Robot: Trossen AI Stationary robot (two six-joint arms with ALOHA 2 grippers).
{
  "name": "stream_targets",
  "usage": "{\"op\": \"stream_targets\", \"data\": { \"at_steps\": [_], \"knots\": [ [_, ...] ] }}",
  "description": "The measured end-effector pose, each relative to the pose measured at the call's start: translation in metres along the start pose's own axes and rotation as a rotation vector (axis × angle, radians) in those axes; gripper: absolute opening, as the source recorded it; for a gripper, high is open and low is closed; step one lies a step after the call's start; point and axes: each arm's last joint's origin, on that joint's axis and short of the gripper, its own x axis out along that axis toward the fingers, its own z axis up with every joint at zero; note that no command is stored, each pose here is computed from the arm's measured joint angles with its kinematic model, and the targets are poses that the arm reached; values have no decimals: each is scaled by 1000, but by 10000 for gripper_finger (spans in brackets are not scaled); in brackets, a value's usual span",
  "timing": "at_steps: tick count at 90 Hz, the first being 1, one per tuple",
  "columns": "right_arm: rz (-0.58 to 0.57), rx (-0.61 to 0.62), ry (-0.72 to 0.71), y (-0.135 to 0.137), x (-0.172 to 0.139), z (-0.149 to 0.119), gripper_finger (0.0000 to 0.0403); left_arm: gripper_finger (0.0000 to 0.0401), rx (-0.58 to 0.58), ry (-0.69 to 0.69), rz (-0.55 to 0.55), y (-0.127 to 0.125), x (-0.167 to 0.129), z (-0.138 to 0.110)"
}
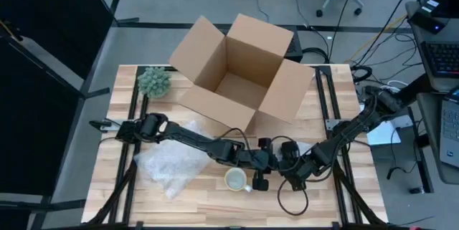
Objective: Wrap mug
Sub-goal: Wrap the red mug with bubble wrap
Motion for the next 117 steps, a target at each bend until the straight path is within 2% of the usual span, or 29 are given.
{"op": "stream_targets", "data": {
  "at_steps": [64,87,117],
  "knots": [
    [14,8,-18,0,-2,1,227,0,23,15,29,2,-2,4],
    [72,30,-112,-6,-30,4,254,0,11,-25,48,6,-4,12],
    [119,25,-187,-17,-61,-1,256,0,0,-40,58,11,-3,12]
  ]
}}
